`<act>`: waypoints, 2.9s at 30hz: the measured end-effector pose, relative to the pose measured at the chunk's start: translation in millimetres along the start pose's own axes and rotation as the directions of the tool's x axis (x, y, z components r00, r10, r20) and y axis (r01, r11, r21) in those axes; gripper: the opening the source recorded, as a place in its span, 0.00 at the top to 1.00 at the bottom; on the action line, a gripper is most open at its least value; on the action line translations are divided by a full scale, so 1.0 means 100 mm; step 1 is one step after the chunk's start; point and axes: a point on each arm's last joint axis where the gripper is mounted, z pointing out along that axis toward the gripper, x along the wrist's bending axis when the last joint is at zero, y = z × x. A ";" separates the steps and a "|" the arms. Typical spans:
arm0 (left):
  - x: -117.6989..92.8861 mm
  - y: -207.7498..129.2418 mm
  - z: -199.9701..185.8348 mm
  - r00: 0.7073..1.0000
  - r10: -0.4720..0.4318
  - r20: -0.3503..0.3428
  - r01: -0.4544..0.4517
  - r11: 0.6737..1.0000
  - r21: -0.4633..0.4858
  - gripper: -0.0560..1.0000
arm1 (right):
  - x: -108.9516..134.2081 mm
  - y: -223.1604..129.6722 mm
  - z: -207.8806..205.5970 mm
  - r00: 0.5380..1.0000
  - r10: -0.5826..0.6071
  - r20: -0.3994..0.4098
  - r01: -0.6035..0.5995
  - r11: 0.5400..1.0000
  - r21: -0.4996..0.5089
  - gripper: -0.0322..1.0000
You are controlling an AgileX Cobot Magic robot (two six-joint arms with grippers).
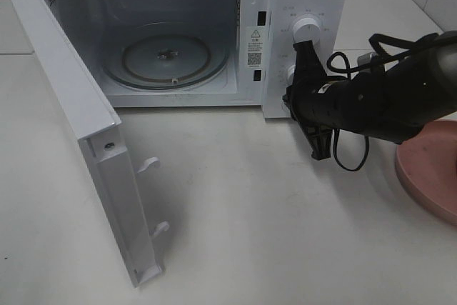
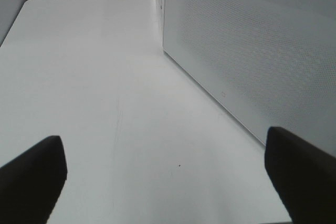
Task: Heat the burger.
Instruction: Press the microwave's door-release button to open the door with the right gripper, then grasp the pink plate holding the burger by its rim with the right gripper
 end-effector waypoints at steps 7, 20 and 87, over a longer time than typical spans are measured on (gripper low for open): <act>0.00 0.00 0.00 1.000 0.000 0.000 0.000 1.000 0.000 0.04 | 0.03 -0.05 -0.14 0.982 -0.172 0.084 0.163 0.981 0.100 0.96; 0.00 0.00 0.00 1.000 0.000 0.000 0.000 1.000 0.000 0.04 | 0.09 -0.13 -0.60 0.691 -0.720 0.064 0.637 0.648 0.416 0.94; 0.00 0.00 0.00 1.000 0.001 0.000 -0.001 1.000 0.000 0.04 | -0.24 1.27 -0.56 0.100 -0.988 0.121 0.660 0.157 0.735 0.07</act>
